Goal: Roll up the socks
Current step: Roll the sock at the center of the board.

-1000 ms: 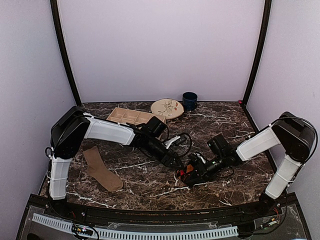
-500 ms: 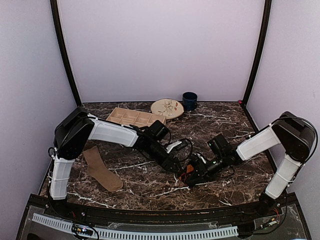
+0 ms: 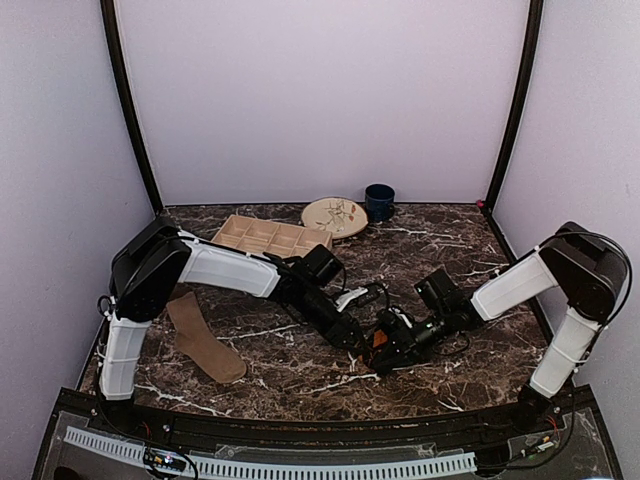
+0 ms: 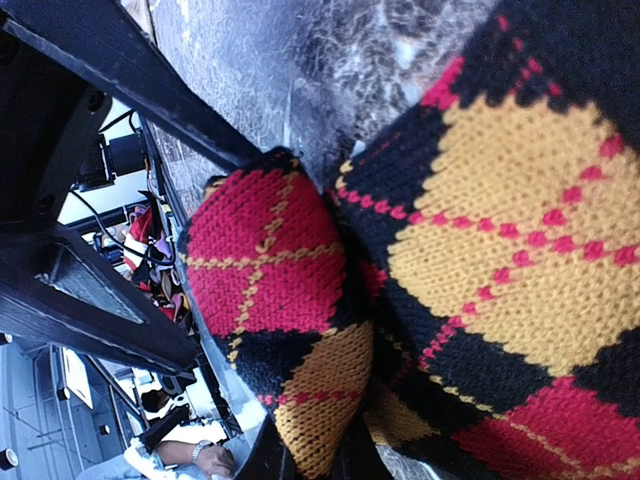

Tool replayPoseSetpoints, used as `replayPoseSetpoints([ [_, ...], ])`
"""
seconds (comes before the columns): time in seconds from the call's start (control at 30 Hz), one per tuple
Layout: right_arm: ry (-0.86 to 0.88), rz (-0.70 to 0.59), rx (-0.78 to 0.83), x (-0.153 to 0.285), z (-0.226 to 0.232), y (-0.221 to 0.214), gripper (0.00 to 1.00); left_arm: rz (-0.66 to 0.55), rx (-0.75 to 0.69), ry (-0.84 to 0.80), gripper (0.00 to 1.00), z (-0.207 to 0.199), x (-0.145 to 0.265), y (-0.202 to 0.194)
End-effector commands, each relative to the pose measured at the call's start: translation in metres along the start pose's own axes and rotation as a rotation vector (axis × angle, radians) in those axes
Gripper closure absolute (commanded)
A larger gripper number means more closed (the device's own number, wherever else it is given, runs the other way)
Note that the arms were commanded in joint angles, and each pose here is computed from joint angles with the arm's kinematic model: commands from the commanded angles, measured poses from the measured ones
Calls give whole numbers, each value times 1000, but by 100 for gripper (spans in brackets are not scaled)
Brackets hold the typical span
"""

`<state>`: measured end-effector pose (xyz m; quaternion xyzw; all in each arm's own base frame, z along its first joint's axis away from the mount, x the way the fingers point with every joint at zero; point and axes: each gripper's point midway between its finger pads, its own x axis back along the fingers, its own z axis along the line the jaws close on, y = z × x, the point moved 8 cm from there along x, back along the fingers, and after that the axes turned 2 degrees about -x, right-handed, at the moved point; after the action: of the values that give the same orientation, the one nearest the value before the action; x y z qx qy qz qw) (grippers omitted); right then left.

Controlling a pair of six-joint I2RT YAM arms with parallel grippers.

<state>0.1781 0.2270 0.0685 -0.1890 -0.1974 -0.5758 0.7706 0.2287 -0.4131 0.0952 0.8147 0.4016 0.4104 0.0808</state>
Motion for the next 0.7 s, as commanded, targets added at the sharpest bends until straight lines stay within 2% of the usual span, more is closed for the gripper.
replayPoseSetpoints([
  [0.0,-10,-2,-12,0,-7,4,97,41,-11,-34,50,-8,-9,-2],
  [0.27,-2,-2,-10,2,-8,5,97,73,7,-33,56,-7,-20,-7],
  [0.67,2,-6,-20,1,-13,2,97,83,9,-43,75,-11,-32,-3],
])
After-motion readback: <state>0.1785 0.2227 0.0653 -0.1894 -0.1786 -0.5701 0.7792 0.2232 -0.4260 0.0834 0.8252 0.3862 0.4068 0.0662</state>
